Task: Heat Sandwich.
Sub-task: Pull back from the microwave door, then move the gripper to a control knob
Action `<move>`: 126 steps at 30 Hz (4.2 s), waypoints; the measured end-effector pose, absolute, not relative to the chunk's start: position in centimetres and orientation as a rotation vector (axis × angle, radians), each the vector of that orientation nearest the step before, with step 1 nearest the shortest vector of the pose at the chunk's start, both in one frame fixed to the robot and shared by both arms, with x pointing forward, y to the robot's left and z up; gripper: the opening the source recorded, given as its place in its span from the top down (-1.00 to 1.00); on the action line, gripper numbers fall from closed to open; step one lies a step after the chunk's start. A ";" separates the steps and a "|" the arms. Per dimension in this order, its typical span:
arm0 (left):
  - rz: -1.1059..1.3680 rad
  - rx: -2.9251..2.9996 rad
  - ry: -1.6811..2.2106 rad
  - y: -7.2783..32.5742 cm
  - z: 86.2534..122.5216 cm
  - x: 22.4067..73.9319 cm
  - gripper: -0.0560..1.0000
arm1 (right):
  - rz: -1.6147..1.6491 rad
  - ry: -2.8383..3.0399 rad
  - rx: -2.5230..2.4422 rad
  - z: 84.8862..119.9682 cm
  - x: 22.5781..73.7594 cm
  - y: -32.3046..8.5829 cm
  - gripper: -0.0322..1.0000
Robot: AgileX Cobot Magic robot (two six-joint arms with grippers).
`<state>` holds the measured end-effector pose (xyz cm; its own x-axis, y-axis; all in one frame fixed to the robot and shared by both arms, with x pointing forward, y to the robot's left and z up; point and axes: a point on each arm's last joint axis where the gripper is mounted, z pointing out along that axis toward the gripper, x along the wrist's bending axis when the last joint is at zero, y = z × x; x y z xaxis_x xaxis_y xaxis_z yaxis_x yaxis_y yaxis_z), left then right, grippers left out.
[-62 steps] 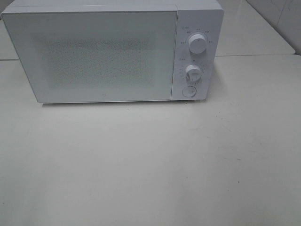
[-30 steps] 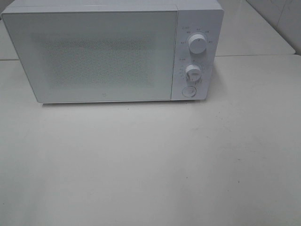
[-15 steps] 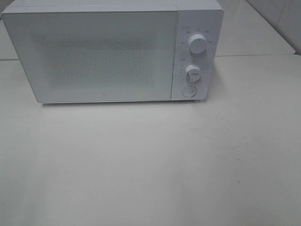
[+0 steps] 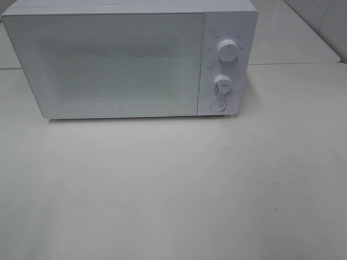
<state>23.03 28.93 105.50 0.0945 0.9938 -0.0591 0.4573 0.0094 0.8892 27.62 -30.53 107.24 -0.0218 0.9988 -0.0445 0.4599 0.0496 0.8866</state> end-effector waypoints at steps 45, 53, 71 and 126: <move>0.840 1.567 1.478 28.9 105.5 23.0 -0.95 | 1.158 1.538 1.380 100.9 44.9 -26.7 -0.55; 0.840 1.567 1.478 28.9 105.5 23.0 -0.95 | 1.195 1.490 1.375 99.2 45.7 -24.9 -0.55; 0.840 1.567 1.478 28.9 105.5 23.0 -0.95 | 1.171 1.387 1.365 94.5 46.9 -18.6 -0.55; 0.840 1.567 1.478 28.9 105.5 23.0 -0.95 | 1.056 1.364 1.359 88.4 56.1 -13.0 0.19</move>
<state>23.03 28.93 105.50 0.0945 0.9938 -0.0591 0.4573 0.0094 0.8892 56.14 -12.97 88.36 0.0215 0.9993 -0.0322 0.2195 0.0267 0.9753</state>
